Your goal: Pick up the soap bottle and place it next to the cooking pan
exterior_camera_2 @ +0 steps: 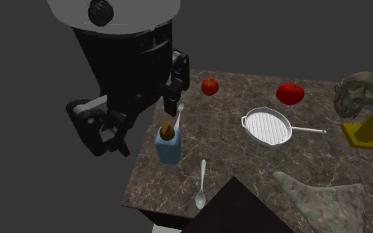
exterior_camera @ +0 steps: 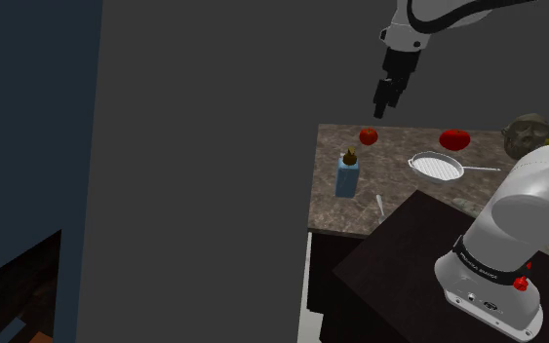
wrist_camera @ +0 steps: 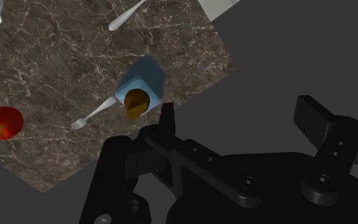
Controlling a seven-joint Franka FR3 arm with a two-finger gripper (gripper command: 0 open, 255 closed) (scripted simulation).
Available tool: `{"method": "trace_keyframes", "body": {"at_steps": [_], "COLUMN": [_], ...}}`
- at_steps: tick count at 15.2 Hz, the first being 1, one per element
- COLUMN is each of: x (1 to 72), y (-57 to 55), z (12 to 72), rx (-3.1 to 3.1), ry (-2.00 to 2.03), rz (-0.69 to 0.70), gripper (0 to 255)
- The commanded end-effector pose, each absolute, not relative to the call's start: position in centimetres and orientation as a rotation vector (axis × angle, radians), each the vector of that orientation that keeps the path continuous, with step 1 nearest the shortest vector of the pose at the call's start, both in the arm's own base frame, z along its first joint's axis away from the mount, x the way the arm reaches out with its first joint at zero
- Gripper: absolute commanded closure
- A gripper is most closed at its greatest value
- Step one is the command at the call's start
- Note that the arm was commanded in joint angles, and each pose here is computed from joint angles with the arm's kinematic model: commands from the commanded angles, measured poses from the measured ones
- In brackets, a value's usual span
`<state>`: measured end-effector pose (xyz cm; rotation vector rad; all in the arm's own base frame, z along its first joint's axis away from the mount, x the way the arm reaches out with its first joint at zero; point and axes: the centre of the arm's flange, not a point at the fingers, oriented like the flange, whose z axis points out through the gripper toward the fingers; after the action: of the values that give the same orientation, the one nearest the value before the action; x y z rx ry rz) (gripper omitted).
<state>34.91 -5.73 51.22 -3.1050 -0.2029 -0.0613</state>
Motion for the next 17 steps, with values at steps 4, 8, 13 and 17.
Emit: {"method": "trace_keyframes", "body": {"at_steps": [4,8,13,17], "x": [38.5,41.2,44.6,47.3], "y": [-8.1,-10.0,-12.5,-14.4], "z": [46.1,42.0,36.8,32.7], "rx": [-3.11,-3.114,-3.118,-3.122], "ry": [-0.212,-0.218,-0.225,-0.231], "rz": [-0.048,-0.036,-0.021,-0.008], "gripper": [0,0,0,0]}}
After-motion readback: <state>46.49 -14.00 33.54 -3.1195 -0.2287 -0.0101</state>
